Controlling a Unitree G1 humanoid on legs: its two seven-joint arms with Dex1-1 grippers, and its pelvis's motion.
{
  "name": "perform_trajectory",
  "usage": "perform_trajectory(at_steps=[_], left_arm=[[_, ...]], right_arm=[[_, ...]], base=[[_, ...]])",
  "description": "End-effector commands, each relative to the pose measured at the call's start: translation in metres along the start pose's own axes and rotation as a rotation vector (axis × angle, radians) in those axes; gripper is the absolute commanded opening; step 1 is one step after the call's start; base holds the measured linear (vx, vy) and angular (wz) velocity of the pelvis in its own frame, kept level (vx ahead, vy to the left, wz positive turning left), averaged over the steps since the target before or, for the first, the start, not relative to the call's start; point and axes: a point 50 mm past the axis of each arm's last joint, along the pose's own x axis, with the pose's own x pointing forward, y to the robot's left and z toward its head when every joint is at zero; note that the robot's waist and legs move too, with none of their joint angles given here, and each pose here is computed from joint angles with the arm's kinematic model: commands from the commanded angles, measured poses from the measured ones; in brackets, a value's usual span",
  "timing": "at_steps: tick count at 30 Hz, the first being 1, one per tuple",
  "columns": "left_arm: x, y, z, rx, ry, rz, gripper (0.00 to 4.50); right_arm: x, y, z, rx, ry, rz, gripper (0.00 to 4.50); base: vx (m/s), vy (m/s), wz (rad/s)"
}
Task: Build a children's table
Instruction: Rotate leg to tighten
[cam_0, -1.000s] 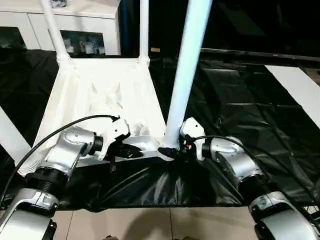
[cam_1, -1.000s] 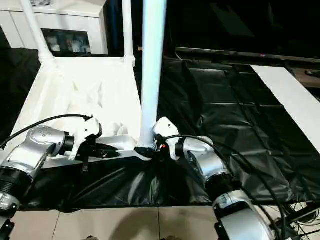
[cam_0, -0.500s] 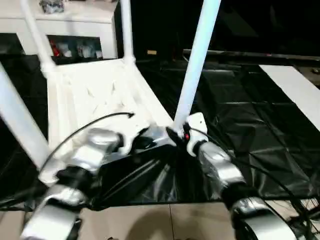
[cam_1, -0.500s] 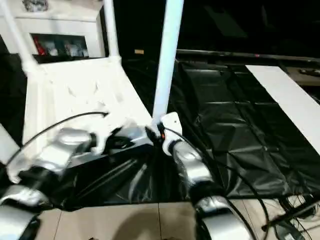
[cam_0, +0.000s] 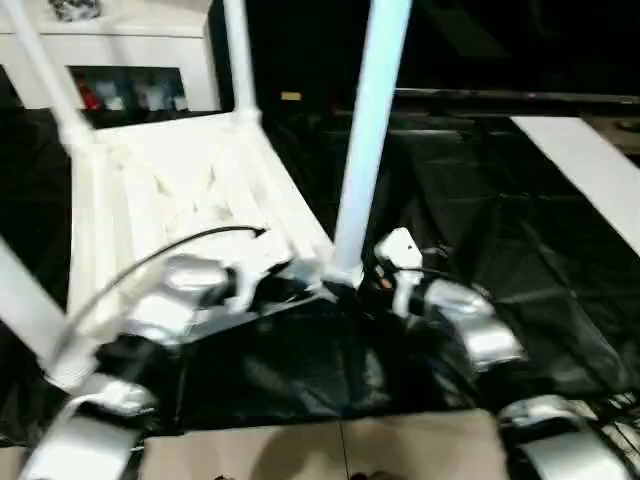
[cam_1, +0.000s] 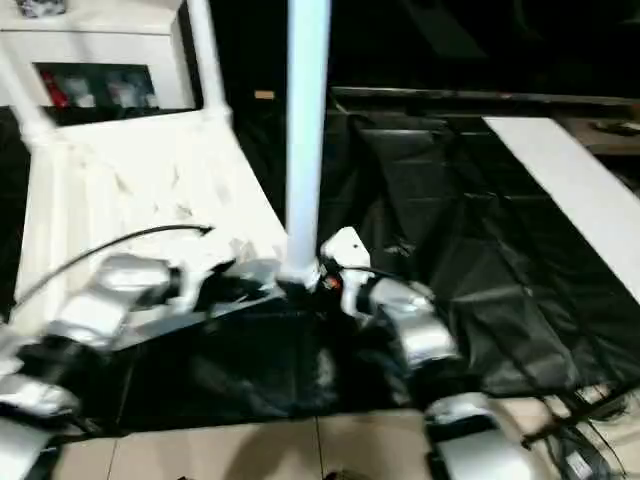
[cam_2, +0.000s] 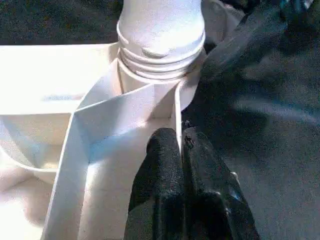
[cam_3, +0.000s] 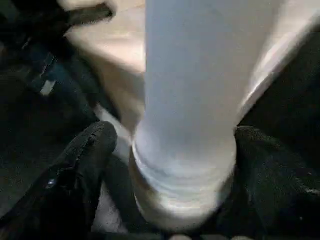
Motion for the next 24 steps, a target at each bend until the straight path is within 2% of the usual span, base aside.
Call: perform_trajectory(at_steps=[1, 7, 8, 13, 17, 24], left_arm=[[-0.002, -0.006, -0.009, 0.035, 0.054, -0.052, 0.00], [-0.017, -0.005, -0.007, -0.015, 0.025, -0.035, 0.00], [-0.022, -0.006, -0.006, -0.011, 0.002, -0.047, 0.44], [-0.028, -0.004, -0.009, -0.013, -0.003, -0.039, 0.67], [-0.037, 0.001, -0.012, -0.007, 0.010, -0.024, 0.67], [-0.039, 0.005, -0.015, -0.043, 0.014, -0.008, 0.67]], right_arm=[[-0.004, 0.000, 0.005, -0.033, -0.004, 0.047, 4.07], [-0.009, -0.001, 0.007, -0.053, 0.004, 0.076, 4.07], [-0.009, -0.001, 0.008, -0.054, 0.003, 0.085, 4.16], [-0.008, 0.001, 0.008, -0.056, 0.001, 0.112, 4.16], [-0.007, 0.003, 0.008, -0.056, 0.001, 0.137, 4.16], [-0.006, 0.004, 0.008, -0.060, 0.001, 0.145, 4.16]], base=[[0.052, -0.057, 0.02], [0.009, -0.010, 0.00], [0.000, 0.000, 0.00], [0.000, 0.000, 0.00], [0.000, 0.000, 0.00], [0.000, 0.000, 0.00]])
